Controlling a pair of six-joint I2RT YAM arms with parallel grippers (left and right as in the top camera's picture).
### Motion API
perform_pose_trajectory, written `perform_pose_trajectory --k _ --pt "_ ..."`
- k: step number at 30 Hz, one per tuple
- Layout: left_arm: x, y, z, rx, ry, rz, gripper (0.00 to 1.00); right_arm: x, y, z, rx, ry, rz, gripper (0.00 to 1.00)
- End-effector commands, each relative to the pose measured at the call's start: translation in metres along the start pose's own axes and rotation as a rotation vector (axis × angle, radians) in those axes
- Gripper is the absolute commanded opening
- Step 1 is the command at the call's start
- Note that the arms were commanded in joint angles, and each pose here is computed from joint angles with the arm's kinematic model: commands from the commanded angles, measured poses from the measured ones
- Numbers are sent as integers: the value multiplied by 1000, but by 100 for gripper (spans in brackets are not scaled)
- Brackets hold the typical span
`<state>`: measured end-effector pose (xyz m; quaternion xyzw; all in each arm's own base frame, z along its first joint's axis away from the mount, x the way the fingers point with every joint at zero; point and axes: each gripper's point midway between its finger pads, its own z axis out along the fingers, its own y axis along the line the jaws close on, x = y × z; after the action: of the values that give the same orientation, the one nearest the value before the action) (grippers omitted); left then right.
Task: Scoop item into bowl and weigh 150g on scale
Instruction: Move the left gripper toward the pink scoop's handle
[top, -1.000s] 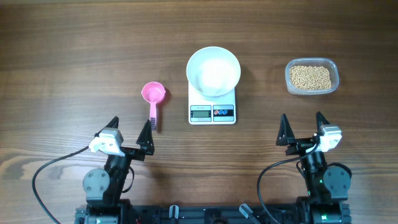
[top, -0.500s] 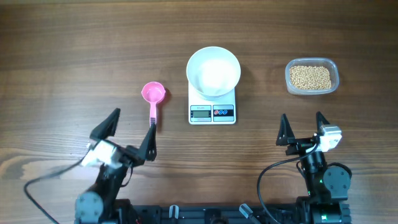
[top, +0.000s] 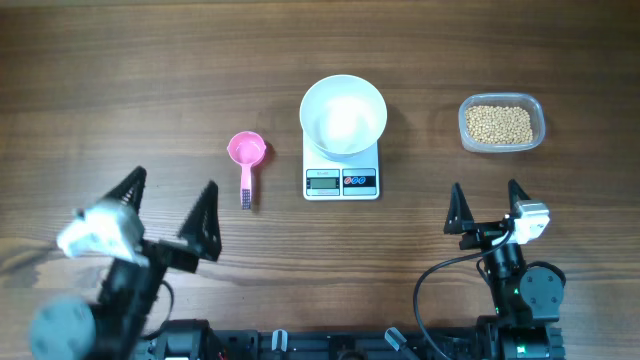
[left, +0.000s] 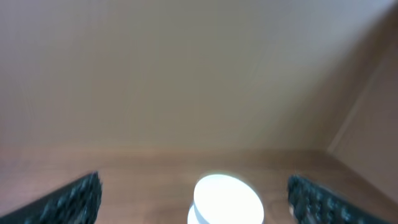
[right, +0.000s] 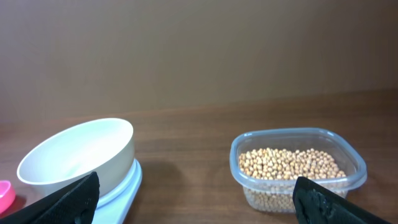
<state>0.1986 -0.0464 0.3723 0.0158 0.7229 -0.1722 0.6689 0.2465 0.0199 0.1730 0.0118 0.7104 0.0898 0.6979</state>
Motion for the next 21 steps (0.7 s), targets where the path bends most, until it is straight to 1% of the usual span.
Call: perform_pose_trajectory --k 1,4,7,9,10,13,18,21 --pt "-8 2 22 -38 253 -60 100 -3 2 -1 -9 -12 -14 100" --pt "14 -11 31 31 475 -162 100 -3 2 -1 -9 -12 -14 100" --pt "26 -9 46 39 571 -208 100 -3 2 -1 -9 -12 -14 100" --pt "33 -5 55 15 630 -258 100 -3 2 -1 -9 -12 -14 100" --pt "36 -1 57 -9 650 -283 100 -3 2 -1 -9 -12 -14 100" --pt "48 16 61 -146 761 -371 100 -3 2 -1 -9 -12 -14 100" --pt "70 33 57 -298 1013 -414 100 -3 2 -1 -9 -12 -14 100" --pt "82 39 65 -321 1076 -428 100 -3 2 -1 -9 -12 -14 100"
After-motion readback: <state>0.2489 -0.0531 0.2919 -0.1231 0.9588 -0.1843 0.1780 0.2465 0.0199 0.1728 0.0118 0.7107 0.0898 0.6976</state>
